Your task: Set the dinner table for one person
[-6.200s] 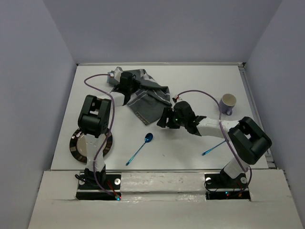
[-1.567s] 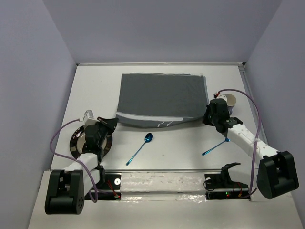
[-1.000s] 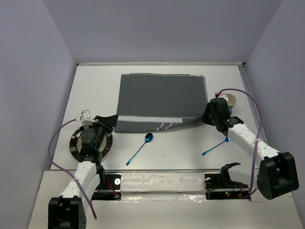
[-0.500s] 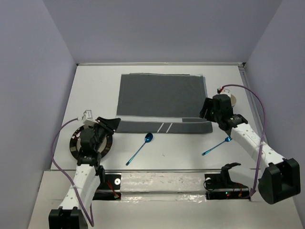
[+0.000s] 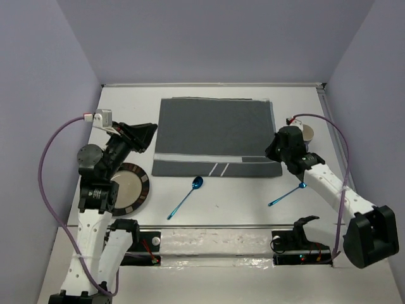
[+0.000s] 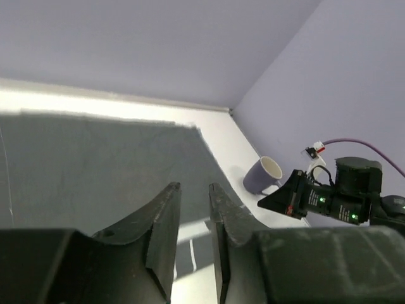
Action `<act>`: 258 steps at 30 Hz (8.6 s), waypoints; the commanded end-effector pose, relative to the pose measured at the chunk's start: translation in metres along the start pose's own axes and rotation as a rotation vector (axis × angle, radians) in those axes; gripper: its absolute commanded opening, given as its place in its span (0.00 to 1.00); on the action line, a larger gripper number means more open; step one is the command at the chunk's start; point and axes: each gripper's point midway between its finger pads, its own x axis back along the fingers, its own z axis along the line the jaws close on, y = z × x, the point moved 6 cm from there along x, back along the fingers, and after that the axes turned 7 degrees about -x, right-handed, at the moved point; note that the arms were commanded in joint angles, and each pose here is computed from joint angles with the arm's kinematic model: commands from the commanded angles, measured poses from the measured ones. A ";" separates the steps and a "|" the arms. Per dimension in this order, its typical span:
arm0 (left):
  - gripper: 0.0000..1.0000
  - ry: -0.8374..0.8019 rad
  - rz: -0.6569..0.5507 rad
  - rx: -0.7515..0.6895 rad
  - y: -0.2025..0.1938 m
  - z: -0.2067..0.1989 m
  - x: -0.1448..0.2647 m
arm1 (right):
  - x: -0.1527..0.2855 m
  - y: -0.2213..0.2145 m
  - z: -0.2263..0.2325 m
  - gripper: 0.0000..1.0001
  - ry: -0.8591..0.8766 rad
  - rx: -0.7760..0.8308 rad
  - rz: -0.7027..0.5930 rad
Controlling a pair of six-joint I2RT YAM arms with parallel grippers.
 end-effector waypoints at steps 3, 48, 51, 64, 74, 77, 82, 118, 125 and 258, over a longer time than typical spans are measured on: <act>0.45 -0.065 -0.095 -0.253 0.060 -0.040 0.013 | 0.049 -0.020 0.129 0.25 0.474 0.050 0.019; 0.90 0.449 -0.364 -0.336 0.074 0.003 0.063 | 0.072 -0.145 0.373 0.00 1.077 -0.071 0.243; 0.90 0.429 -0.340 -0.336 0.068 0.004 0.058 | 0.073 -0.108 0.349 0.00 1.074 -0.103 0.199; 0.91 0.273 -0.234 -0.317 0.042 -0.005 0.037 | 0.008 0.024 0.218 0.00 0.895 -0.249 0.035; 0.91 0.290 -0.232 -0.319 0.040 -0.002 0.035 | -0.042 0.027 0.184 0.00 0.831 -0.301 0.090; 0.91 0.288 -0.230 -0.318 0.040 -0.002 0.035 | -0.055 0.020 0.179 0.00 0.811 -0.322 0.120; 0.91 0.284 -0.227 -0.318 0.039 -0.002 0.034 | -0.072 0.008 0.166 0.00 0.769 -0.328 0.140; 0.94 0.138 -0.290 -0.293 0.044 -0.034 0.056 | -0.012 0.155 -0.040 0.60 -0.451 0.117 -0.341; 0.94 0.117 -0.287 -0.292 0.044 -0.038 0.057 | -0.058 0.144 -0.043 0.58 -0.380 0.123 -0.196; 0.95 0.025 -0.337 -0.260 0.050 -0.054 0.078 | 0.001 -0.069 -0.129 0.04 -0.745 -0.523 0.196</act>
